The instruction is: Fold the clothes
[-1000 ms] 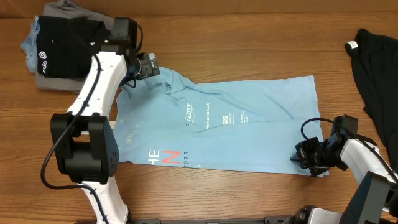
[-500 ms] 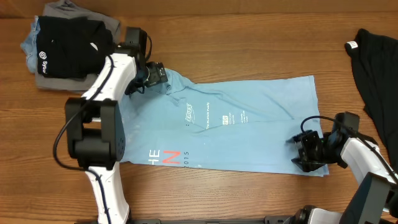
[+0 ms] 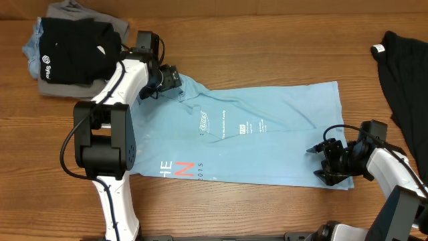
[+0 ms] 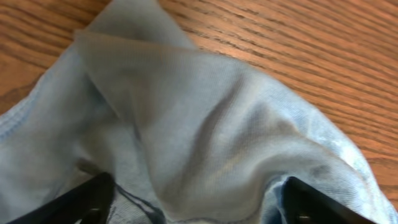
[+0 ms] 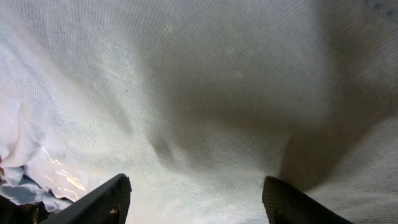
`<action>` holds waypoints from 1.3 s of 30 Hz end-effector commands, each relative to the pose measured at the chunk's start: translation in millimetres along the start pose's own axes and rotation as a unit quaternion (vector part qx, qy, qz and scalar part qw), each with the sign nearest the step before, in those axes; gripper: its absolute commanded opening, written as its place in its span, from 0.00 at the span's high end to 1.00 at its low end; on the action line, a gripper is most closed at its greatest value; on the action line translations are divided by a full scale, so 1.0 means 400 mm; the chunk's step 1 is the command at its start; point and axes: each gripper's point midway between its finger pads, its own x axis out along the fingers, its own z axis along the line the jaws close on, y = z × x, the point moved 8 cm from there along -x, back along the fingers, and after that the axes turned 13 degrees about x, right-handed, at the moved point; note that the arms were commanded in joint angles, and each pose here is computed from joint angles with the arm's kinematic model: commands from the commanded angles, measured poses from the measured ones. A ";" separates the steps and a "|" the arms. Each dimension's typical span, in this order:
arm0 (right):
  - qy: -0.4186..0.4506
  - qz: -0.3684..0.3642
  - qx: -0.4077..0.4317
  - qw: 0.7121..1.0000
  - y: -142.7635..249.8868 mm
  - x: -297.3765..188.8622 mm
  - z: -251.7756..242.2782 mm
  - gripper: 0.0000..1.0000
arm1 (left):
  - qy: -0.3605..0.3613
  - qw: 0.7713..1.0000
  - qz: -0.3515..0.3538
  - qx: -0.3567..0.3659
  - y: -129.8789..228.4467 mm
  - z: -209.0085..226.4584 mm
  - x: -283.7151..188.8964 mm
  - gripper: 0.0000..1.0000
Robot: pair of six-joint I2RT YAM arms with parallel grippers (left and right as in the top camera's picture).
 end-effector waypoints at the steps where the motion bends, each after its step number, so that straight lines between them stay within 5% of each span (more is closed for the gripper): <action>1: 0.067 -0.031 0.007 0.997 -0.017 0.031 -0.062 0.27 | 0.012 1.000 0.000 0.004 -0.001 0.002 0.006 0.20; 6: 0.067 -0.031 0.007 0.997 -0.017 0.031 -0.062 0.27 | 0.012 1.000 0.000 0.004 -0.001 0.003 0.005 0.34; 19: 0.026 -0.058 -0.054 0.996 -0.023 -0.090 0.061 0.23 | 0.007 1.000 -0.003 0.015 -0.003 0.005 0.006 0.92; 27: -0.123 -0.113 -0.152 0.974 -0.038 -0.245 0.267 0.01 | 0.006 1.000 0.004 0.015 0.003 0.006 0.006 0.96; 31: -0.203 -0.160 -0.198 0.946 -0.052 -0.296 0.351 0.00 | 0.004 1.000 0.010 0.014 0.008 0.007 0.005 0.95; 39: -0.224 -0.214 -0.200 0.929 -0.135 -0.263 0.426 0.00 | 0.002 1.000 0.025 0.013 0.020 0.009 0.005 0.96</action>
